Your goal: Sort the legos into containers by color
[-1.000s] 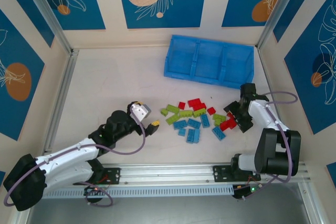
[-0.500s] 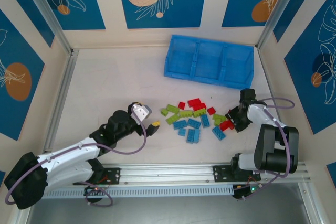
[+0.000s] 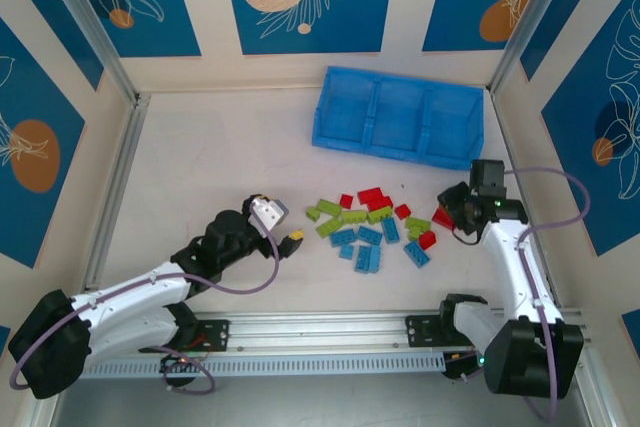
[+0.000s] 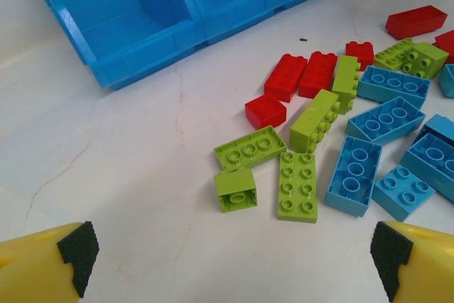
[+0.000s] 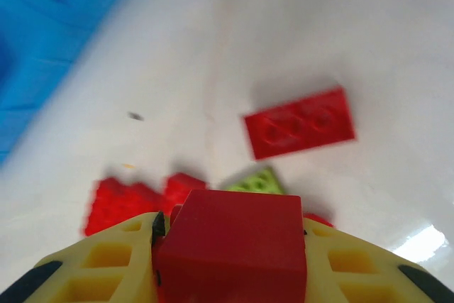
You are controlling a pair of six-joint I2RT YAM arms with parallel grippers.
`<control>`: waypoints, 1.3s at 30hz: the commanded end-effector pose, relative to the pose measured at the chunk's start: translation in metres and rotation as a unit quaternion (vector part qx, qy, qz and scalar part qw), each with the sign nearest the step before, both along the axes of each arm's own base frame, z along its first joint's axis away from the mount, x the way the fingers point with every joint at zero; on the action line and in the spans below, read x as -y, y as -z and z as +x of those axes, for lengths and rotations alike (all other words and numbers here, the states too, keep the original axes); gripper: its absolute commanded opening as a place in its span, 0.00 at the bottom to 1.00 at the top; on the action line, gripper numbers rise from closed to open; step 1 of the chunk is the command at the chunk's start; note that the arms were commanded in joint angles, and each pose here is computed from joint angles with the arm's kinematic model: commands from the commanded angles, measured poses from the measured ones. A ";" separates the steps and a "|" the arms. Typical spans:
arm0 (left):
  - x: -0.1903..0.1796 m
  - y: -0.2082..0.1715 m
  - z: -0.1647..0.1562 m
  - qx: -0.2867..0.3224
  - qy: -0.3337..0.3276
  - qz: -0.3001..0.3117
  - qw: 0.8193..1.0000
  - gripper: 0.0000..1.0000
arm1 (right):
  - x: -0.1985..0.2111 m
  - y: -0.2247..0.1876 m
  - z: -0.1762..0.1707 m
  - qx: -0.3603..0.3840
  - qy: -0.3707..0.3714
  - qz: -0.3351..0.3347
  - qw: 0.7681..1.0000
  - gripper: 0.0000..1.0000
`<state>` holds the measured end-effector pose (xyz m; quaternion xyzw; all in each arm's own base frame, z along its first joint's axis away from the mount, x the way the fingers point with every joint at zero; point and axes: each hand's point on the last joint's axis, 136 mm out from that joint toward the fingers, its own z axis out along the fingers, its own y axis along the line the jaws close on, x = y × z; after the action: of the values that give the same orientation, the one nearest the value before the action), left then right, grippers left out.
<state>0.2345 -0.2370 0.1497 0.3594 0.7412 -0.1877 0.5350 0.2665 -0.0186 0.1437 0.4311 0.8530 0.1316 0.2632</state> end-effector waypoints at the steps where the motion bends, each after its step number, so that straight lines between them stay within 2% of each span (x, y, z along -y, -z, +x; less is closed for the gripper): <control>1: 0.005 -0.005 0.000 0.007 0.007 -0.008 1.000 1.00 | 0.019 -0.049 0.036 0.053 -0.008 -0.059 0.997 0.31; 4: 0.011 -0.008 -0.007 0.006 0.030 -0.013 0.999 1.00 | 0.033 -0.072 0.089 0.081 -0.035 -0.091 0.992 0.31; 8: 0.012 -0.008 -0.009 0.014 0.036 -0.010 0.999 1.00 | 0.049 -0.066 0.164 0.071 -0.055 -0.084 0.992 0.31; 11: 0.009 -0.008 -0.007 0.019 0.025 -0.004 1.000 1.00 | 0.054 -0.044 0.210 0.034 -0.066 -0.075 0.994 0.32; 16: 0.006 -0.007 -0.005 0.023 0.014 0.004 1.000 1.00 | 0.062 -0.006 0.250 -0.022 -0.052 -0.059 0.997 0.36; 19: 0.004 -0.002 -0.001 0.021 0.007 0.017 1.000 1.00 | 0.066 0.004 0.258 -0.049 -0.047 -0.063 0.996 0.46; 21: 0.006 0.000 0.000 0.018 0.006 0.020 1.000 1.00 | 0.068 0.002 0.256 -0.067 -0.043 -0.064 0.995 0.59; 22: 0.006 0.001 0.000 0.016 0.005 0.021 1.000 1.00 | 0.067 -0.006 0.256 -0.066 -0.046 -0.069 0.994 0.62; 27: 0.003 -0.004 0.000 0.022 -0.004 0.014 1.000 1.00 | 0.057 -0.046 0.238 -0.028 -0.047 -0.075 0.996 0.64; 32: -0.001 -0.014 -0.004 0.031 -0.005 0.005 1.000 1.00 | 0.016 -0.065 0.177 0.010 -0.073 -0.036 0.997 0.64; 34: -0.002 -0.016 -0.006 0.032 -0.001 0.004 0.999 1.00 | -0.014 -0.067 0.150 0.031 -0.111 -0.029 0.993 0.65; 36: -0.004 -0.019 -0.007 0.034 -0.005 0.001 0.999 1.00 | -0.055 -0.068 0.120 0.053 -0.183 -0.023 0.981 0.65; 39: -0.008 -0.022 -0.005 0.037 -0.017 0.000 0.999 1.00 | -0.113 -0.051 0.070 0.046 -0.302 -0.066 0.950 0.65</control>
<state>0.2300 -0.2318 0.1685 0.3576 0.7254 -0.1738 0.5619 0.3644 0.0504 0.2102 0.2286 0.9155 0.1541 0.2929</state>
